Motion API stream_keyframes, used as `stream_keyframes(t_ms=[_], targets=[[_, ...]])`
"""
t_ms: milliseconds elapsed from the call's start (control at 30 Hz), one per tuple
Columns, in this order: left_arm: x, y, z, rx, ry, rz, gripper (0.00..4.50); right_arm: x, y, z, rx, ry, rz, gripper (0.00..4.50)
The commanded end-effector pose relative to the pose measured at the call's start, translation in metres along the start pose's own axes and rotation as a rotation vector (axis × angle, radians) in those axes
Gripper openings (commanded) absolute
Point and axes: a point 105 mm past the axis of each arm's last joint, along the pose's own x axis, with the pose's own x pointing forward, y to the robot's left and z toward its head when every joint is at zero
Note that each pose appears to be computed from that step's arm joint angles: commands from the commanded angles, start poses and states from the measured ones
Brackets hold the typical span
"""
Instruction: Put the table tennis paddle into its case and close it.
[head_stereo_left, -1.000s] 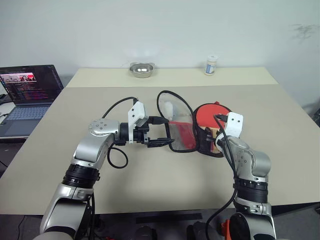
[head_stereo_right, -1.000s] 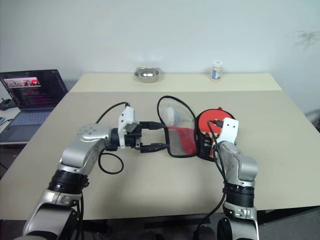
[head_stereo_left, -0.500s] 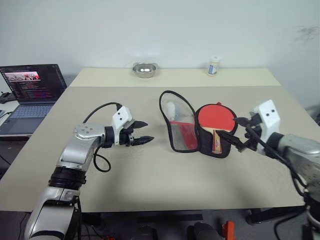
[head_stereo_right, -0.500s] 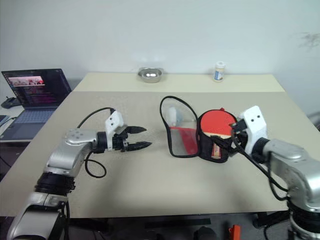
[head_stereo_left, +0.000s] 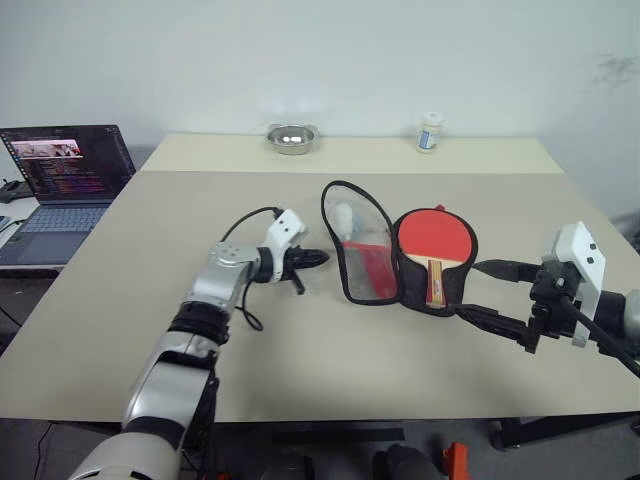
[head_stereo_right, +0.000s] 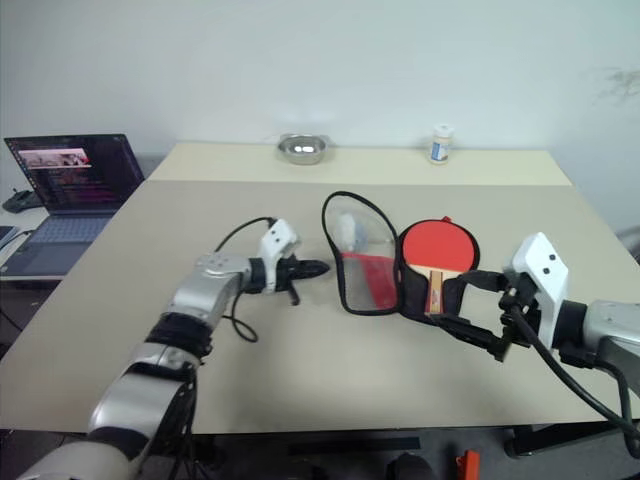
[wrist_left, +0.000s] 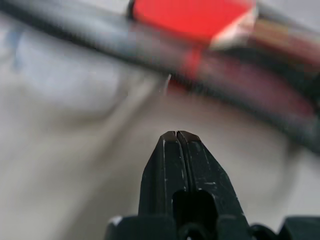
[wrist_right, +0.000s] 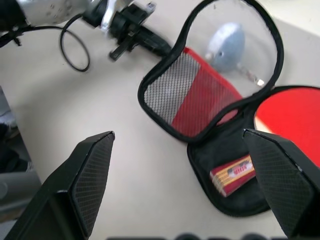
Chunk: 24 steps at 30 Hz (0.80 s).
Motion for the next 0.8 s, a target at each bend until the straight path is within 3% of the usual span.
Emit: stream_keyframes(t_ms=[33, 167, 333, 533, 800], targets=[[0.030, -0.016, 0.075, 0.041, -0.195, -0.092, 0.04, -0.012, -0.003, 0.013, -0.036, -0.031, -0.041, 4.50], [0.060, -0.042, 0.097, 0.057, -0.240, -0.179, 0.04, -0.013, -0.005, 0.013, -0.042, -0.023, -0.066, 4.50], [0.070, -0.055, 0.081, 0.094, -0.199, -0.225, 0.04, -0.009, -0.011, 0.011, -0.037, -0.016, -0.108, 4.50], [0.044, -0.045, 0.058, 0.133, -0.176, -0.265, 0.04, 0.005, -0.040, -0.002, 0.046, -0.002, -0.217, 4.50], [-0.007, -0.042, 0.034, 0.225, -0.124, -0.297, 0.04, 0.040, -0.119, -0.041, 0.210, 0.060, -0.492, 4.50]])
